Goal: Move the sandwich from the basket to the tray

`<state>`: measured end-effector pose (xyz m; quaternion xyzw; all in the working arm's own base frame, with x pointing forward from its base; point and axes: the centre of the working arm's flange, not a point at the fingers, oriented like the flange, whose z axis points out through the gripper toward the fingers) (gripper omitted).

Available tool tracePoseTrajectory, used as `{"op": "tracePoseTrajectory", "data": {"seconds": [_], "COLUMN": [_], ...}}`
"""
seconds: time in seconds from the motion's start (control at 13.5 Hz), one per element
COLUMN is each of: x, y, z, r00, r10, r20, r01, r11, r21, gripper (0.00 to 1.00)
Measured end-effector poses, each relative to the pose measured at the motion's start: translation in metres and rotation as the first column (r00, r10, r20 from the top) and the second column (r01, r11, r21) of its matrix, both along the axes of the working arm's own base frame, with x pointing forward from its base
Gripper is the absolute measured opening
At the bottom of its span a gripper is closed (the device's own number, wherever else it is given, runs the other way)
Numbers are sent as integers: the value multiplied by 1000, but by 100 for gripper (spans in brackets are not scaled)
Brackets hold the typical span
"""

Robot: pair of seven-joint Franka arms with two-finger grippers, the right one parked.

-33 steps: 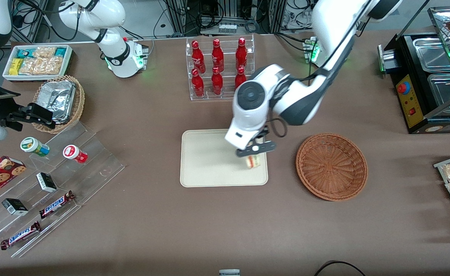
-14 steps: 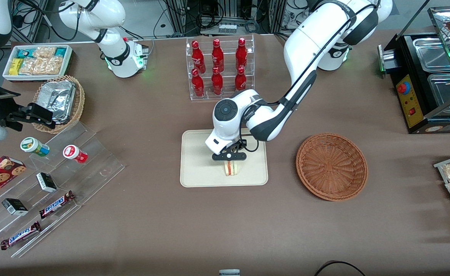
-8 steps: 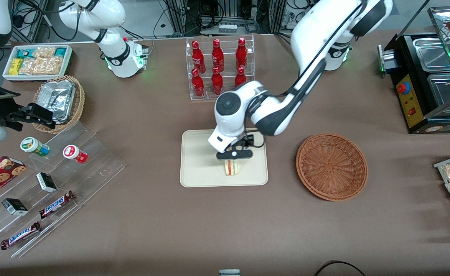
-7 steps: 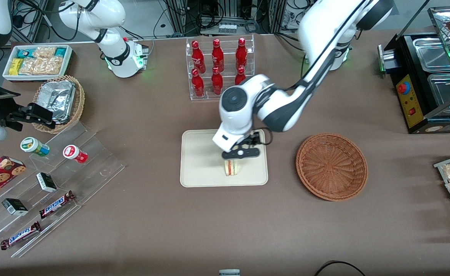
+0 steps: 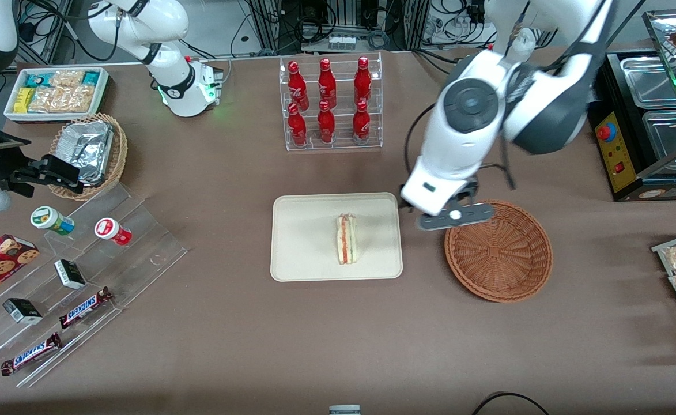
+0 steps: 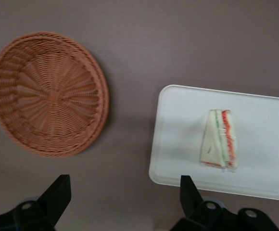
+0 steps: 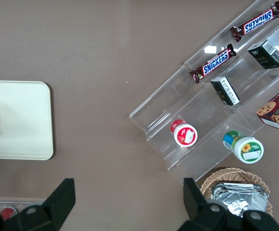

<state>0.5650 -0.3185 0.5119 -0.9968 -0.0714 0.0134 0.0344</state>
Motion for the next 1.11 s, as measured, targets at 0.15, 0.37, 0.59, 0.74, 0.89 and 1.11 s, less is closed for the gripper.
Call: {"op": "tracePoseTrajectory", "data": {"seconds": [0.15, 0.37, 0.59, 0.74, 0.89, 1.11], "x": [7, 23, 29, 30, 31, 33], "y": [26, 83, 127, 150, 178, 225], "z": [3, 10, 19, 28, 36, 42], "r00": [1000, 997, 995, 994, 990, 977], "r10": [-10, -39, -71, -93, -128, -192], "r20": [-19, -59, -65, -63, -66, -87], "r01": [10, 41, 72, 94, 127, 189], "r11": [1000, 999, 997, 996, 992, 981], "r21": [13, 25, 20, -1, -14, -42], "gripper": [100, 100, 100, 100, 100, 100]}}
